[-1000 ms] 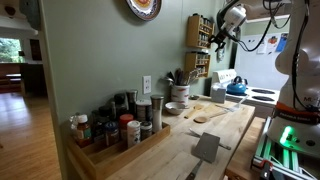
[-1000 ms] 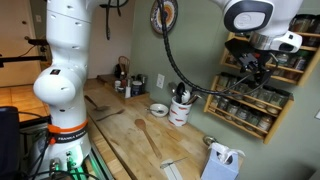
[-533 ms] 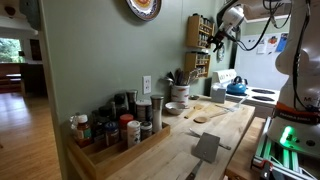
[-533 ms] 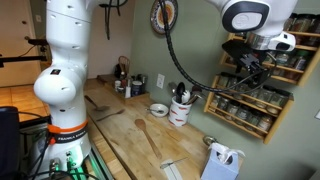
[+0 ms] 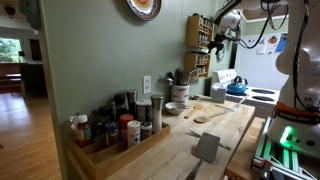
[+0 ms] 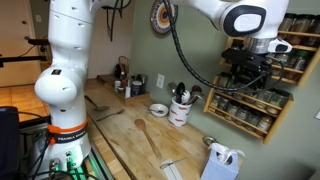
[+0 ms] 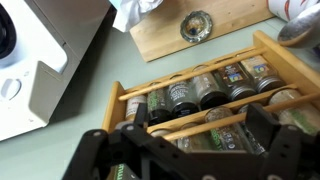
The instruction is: Remove the third jar from the top stand on the right
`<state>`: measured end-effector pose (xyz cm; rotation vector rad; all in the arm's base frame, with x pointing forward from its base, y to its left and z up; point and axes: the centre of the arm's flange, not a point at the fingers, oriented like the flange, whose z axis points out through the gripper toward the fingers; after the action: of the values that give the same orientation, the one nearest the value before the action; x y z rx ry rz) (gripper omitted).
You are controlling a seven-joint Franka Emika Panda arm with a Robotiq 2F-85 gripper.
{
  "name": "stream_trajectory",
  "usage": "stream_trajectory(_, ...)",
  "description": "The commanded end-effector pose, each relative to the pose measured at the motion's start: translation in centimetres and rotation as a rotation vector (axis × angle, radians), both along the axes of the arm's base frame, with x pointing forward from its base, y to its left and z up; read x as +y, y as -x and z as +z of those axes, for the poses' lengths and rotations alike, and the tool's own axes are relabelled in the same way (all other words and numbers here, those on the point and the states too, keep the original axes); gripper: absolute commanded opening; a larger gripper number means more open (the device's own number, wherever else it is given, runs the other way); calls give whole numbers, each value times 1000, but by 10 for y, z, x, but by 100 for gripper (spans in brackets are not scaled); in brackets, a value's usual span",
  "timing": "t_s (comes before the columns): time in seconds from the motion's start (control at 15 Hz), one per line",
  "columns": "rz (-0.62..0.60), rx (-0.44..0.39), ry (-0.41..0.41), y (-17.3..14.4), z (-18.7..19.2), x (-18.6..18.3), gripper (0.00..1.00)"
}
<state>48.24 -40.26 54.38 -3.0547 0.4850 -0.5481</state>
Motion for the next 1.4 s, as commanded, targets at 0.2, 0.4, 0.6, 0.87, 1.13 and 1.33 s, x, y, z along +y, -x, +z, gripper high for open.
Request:
stream_trajectory(0.2, 116, -57, 74, -14, -1, -4, 100)
stream_trajectory(0.4, 143, -95, 65, -19, -7, -5, 100)
stream_trajectory(0.6, 154, -149, 53, -25, -13, -10, 100)
stream_trajectory(0.87, 163, -183, 68, -29, -19, -18, 100)
stream_trajectory(1.13, 181, -222, 78, -28, -19, -27, 100)
stream_trajectory(1.33, 189, -264, 78, -29, -17, -30, 100)
